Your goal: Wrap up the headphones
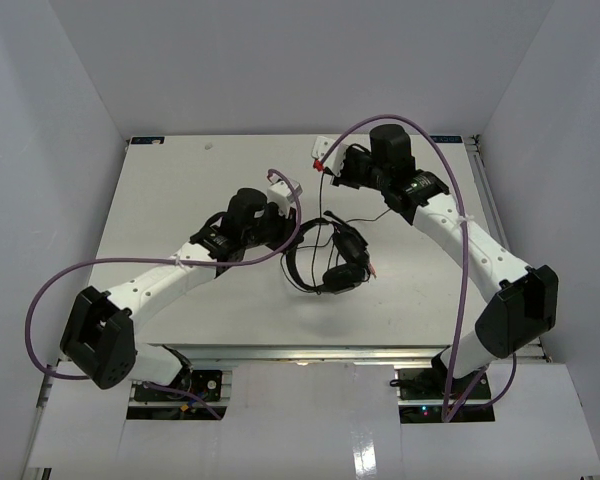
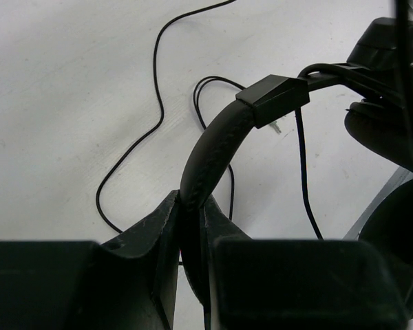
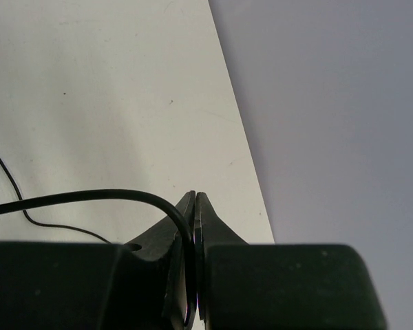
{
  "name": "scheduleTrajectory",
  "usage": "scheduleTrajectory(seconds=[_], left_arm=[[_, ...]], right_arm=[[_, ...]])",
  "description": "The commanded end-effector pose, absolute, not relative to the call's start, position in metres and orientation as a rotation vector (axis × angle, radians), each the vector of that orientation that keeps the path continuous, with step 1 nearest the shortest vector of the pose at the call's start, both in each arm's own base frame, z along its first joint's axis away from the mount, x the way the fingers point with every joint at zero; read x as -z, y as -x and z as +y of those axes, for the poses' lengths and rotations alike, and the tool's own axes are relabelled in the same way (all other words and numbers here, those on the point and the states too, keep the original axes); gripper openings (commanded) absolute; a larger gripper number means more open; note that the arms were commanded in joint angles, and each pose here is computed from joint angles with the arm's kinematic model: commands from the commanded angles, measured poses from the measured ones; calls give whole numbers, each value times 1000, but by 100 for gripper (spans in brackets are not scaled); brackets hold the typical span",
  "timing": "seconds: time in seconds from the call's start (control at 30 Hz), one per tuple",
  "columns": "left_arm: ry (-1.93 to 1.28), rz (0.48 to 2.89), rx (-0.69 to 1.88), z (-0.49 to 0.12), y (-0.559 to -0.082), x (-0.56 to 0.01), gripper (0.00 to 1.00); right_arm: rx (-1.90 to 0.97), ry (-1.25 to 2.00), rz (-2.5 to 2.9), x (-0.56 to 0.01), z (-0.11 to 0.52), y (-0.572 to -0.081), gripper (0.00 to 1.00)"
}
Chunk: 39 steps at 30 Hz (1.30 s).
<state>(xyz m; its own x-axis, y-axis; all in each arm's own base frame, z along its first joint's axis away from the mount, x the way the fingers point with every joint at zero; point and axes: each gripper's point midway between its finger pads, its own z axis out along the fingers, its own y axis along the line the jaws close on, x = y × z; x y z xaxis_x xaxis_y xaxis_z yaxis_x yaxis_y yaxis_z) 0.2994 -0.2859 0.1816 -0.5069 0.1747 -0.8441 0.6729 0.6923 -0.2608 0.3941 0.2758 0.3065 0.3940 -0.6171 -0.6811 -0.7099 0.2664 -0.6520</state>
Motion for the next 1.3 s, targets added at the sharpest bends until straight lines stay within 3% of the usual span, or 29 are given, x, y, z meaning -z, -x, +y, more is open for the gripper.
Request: scheduleTrajectory(seconds=[0.0,0.4,0.7,1.27], left_arm=[[-649,1919,826,-296,-285,-229,0],[-629,1856,812,-294,-274,-265,0],[-591,1778,779,-291,-284,-310,0],[-467,1606,779,-288,-299,-433,0]], right_arm=[[-167,1343,1251,-324,282,-405,8],[-266,1246,1392,-295,237,-425,8],[-391,1223,1453,-270,230,-400,8],[-1181,1110,1410,-259,281,-321,8]])
